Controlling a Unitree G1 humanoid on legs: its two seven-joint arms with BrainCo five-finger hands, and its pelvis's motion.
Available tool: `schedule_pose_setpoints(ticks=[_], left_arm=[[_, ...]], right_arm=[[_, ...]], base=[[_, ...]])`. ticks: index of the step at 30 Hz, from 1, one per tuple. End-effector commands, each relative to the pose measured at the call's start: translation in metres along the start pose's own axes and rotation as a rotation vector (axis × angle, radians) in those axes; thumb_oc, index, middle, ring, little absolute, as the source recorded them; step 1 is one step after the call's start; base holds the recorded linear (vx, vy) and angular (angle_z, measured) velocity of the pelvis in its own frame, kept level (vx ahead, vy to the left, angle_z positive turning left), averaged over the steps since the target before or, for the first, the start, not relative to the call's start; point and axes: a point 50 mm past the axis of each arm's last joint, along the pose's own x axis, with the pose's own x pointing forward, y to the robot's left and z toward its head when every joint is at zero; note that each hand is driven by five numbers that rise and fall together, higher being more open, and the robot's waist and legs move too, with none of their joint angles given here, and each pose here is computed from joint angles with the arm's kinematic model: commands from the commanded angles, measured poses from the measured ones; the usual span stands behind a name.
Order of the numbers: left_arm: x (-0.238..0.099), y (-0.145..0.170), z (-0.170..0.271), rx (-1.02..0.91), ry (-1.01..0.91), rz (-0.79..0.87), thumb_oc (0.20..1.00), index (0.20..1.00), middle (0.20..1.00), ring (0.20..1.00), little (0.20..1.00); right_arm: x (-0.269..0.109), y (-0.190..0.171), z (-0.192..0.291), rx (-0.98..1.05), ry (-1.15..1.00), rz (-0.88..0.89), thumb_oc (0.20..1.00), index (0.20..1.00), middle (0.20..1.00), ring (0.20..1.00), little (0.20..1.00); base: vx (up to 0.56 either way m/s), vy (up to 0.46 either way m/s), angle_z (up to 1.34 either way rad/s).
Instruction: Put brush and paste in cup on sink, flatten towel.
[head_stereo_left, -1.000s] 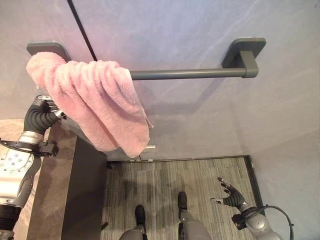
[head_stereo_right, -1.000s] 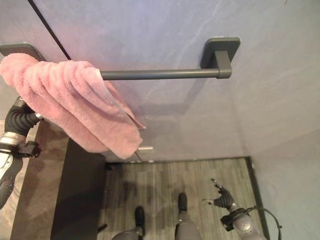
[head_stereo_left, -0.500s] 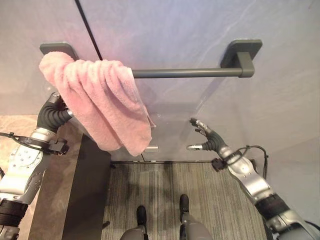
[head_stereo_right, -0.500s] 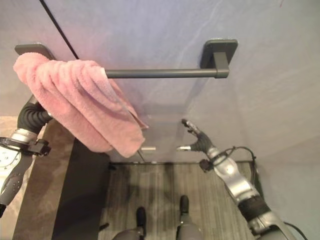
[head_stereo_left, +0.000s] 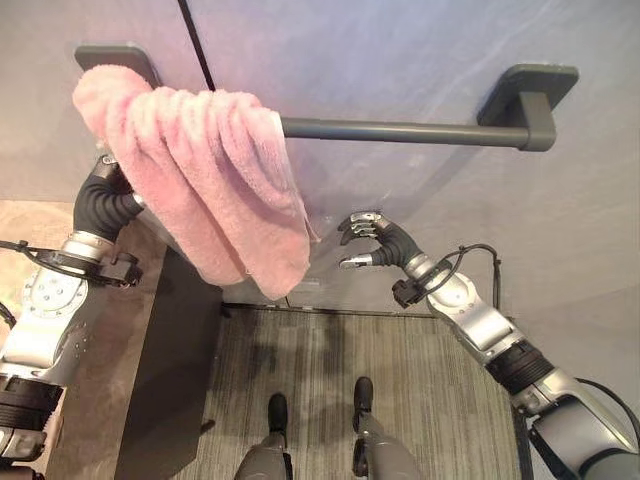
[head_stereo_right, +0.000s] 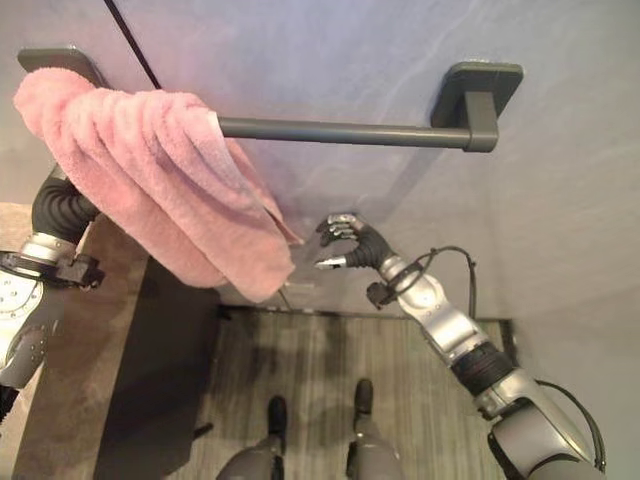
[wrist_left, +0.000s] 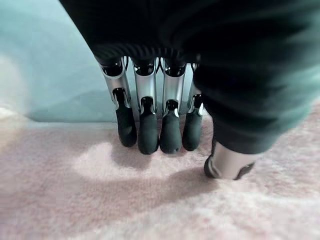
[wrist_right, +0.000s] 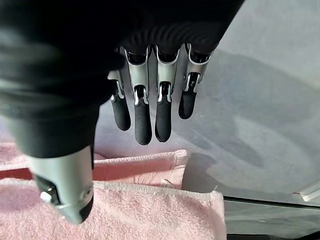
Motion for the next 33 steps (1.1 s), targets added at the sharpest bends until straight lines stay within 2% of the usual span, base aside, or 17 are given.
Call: schedule_pose_setpoints(ticks=[1, 16, 26, 33], left_arm=[[0.015, 0.007, 0.020, 0.013, -0.102, 0.050, 0.200, 0.200, 0.200, 0.200, 0.200], [0.017, 0.005, 0.014, -0.004, -0.070, 0.050, 0.200, 0.200, 0.200, 0.200, 0.200], [0.013, -0.004, -0.004, -0.032, -0.004, 0.043, 0.200, 0.200, 0.200, 0.200, 0.200], [0.019, -0.009, -0.002, -0.035, -0.022, 0.024, 0.200, 0.200, 0.200, 0.200, 0.200]], right_arm=[[0.024, -0.004, 0.055, 0.042, -0.225, -0.012, 1.000, 1.000, 1.000, 1.000, 1.000], [0.040, 0.018, 0.078, 0.207, -0.263, 0.089, 1.000, 1.000, 1.000, 1.000, 1.000], [0.045, 0.035, 0.074, 0.192, -0.230, 0.129, 1.000, 1.000, 1.000, 1.000, 1.000], [0.057, 0.039, 0.068, 0.207, -0.181, 0.104, 1.000, 1.000, 1.000, 1.000, 1.000]], base=[[0.00, 0.000, 0.00], [0.00, 0.000, 0.00], [0.00, 0.031, -0.02], [-0.04, 0.036, -0.06]])
